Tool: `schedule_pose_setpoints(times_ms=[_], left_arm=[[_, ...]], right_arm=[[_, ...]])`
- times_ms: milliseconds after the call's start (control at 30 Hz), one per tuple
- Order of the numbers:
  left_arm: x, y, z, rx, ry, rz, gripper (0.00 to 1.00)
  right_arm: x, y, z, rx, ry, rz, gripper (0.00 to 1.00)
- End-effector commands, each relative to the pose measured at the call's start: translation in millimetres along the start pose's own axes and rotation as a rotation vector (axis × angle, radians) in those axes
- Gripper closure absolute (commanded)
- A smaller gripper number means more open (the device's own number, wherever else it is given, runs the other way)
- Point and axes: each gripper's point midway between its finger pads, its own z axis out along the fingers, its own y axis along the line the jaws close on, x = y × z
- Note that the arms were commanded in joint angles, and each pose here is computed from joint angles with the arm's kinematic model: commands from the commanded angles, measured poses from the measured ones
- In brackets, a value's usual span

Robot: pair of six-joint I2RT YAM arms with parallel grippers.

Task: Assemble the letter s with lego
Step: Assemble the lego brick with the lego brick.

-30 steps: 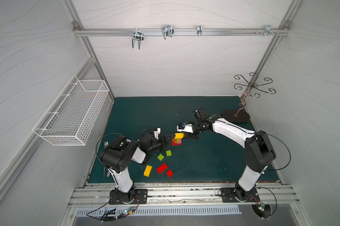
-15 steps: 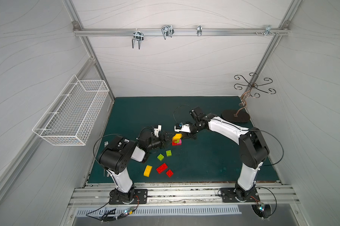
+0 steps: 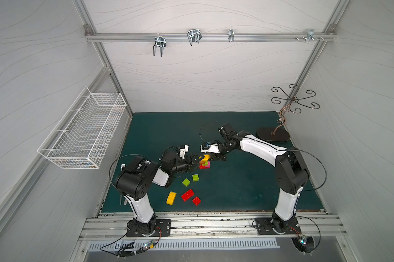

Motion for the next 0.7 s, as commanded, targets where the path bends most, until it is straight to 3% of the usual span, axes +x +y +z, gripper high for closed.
schedule_pose_setpoints(times_ms=[0, 667], left_arm=[[-8.4, -21.1, 3.3, 0.084, 0.001, 0.065, 0.10], [-7.5, -14.5, 4.0, 0.068, 0.018, 0.066, 0.20]], right_arm=[[3.0, 8.7, 5.9, -0.048, -0.001, 0.011, 0.91], [11.0, 5.6, 8.9, -0.059, 0.031, 0.001, 0.91]])
